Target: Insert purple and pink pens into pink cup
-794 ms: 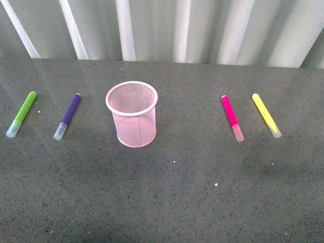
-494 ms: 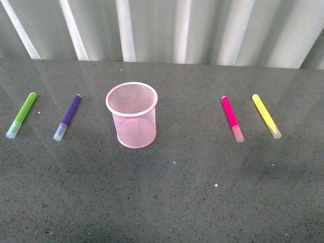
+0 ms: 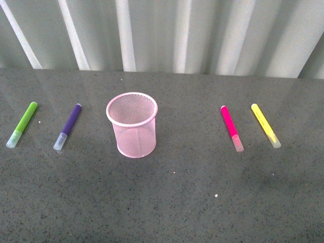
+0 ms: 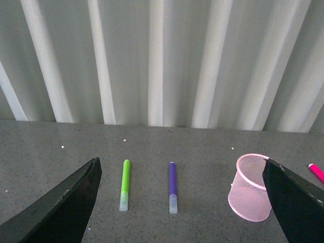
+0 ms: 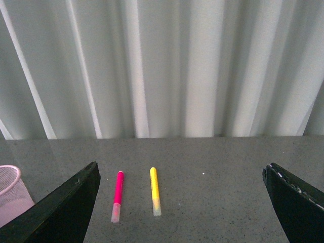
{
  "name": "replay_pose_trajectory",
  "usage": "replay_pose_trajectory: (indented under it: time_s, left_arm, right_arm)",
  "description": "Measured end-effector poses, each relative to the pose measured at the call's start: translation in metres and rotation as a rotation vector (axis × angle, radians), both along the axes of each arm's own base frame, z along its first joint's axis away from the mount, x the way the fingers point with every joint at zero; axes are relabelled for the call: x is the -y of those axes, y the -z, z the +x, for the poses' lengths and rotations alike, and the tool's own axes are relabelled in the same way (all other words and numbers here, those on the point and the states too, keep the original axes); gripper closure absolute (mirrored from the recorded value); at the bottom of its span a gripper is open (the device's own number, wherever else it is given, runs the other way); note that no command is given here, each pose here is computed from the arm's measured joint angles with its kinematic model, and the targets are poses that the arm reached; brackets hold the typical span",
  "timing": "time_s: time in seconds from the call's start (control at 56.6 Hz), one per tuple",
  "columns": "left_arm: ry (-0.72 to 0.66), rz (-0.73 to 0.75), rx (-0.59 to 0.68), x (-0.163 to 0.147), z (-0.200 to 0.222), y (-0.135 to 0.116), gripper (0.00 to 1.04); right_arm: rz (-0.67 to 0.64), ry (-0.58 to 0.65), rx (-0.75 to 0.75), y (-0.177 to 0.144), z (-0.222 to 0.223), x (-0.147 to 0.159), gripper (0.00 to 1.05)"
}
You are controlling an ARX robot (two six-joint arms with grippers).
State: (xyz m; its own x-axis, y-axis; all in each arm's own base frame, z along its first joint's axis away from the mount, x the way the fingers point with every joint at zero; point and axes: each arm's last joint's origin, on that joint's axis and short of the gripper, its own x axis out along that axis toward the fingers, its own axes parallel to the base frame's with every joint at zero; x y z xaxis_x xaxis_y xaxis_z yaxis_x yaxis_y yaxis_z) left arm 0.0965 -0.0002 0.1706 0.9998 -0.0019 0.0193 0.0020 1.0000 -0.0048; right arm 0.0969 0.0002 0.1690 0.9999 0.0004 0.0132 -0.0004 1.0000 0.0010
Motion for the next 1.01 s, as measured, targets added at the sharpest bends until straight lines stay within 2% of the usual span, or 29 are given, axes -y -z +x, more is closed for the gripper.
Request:
replay_pose_trajectory:
  time_s: [0.53, 0.671, 0.688, 0.759, 0.847, 0.918, 1.006]
  left_arm:
    - [-0.005, -0.002, -0.004, 0.0, 0.0, 0.0, 0.07]
    - [-0.292, -0.085, -0.14, -0.002, 0.007, 0.008, 0.07]
    - [-0.293, -0.092, -0.143, -0.002, 0.008, 0.008, 0.07]
    - [-0.276, -0.113, -0.1, -0.001, 0.021, -0.008, 0.07]
    - [-0.21, -0.123, -0.051, 0.002, 0.054, -0.04, 0.07]
    - [-0.15, -0.089, -0.101, 0.007, 0.08, -0.048, 0.07]
    - [-0.126, -0.053, -0.196, 0.011, 0.103, -0.045, 0.07]
  right_arm:
    - [0.0, 0.0, 0.0, 0.0, 0.0, 0.0, 0.07]
    - [0.0, 0.0, 0.0, 0.0, 0.0, 0.0, 0.07]
    - [0.0, 0.0, 0.0, 0.0, 0.0, 0.0, 0.07]
    - [0.0, 0.0, 0.0, 0.0, 0.0, 0.0, 0.07]
    - [0.0, 0.0, 0.0, 0.0, 0.0, 0.0, 0.07]
    - [0.0, 0.0, 0.0, 0.0, 0.0, 0.0, 0.07]
    - [0.0, 0.0, 0.0, 0.0, 0.0, 0.0, 0.07]
